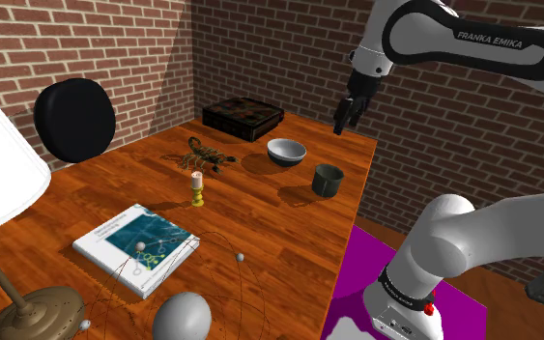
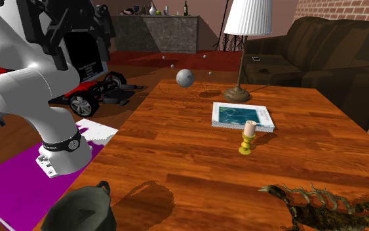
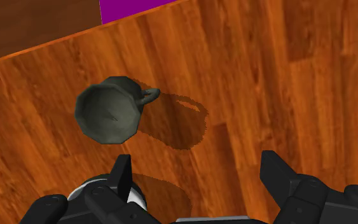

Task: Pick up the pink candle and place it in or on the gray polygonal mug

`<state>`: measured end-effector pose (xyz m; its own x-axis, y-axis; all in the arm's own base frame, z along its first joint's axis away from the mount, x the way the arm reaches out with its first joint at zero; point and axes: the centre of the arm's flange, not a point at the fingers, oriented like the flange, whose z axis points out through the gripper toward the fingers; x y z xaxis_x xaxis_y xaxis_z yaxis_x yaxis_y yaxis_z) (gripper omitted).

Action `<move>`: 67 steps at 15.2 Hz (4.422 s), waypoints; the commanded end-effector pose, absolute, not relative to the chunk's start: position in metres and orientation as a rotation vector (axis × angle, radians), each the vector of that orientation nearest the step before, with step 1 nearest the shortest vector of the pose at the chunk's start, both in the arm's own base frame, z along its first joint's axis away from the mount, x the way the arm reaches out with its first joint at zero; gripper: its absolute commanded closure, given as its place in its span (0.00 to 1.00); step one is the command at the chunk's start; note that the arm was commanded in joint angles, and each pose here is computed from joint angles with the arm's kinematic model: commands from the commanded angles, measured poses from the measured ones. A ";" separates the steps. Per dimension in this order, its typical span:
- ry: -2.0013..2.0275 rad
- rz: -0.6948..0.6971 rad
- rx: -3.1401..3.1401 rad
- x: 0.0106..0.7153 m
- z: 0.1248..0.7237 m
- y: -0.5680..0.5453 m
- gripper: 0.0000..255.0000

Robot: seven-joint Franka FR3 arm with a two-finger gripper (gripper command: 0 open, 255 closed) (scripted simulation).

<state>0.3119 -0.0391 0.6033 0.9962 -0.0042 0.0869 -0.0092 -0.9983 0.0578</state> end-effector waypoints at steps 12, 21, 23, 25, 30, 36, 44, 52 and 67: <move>-0.003 0.100 3.097 0.411 0.541 0.048 0.00; 0.002 0.072 3.111 0.490 0.489 0.120 0.00; 0.004 0.066 3.114 0.508 0.478 0.136 0.00; 0.005 0.060 3.117 0.525 0.466 0.153 0.00; 0.008 0.044 3.124 0.569 0.437 0.193 0.00; 0.012 0.026 3.132 0.619 0.403 0.241 0.00; 0.012 0.026 3.132 0.620 0.363 0.241 0.00; 0.012 0.026 3.132 0.620 0.363 0.241 1.00; 0.012 0.026 3.132 0.620 0.394 0.241 1.00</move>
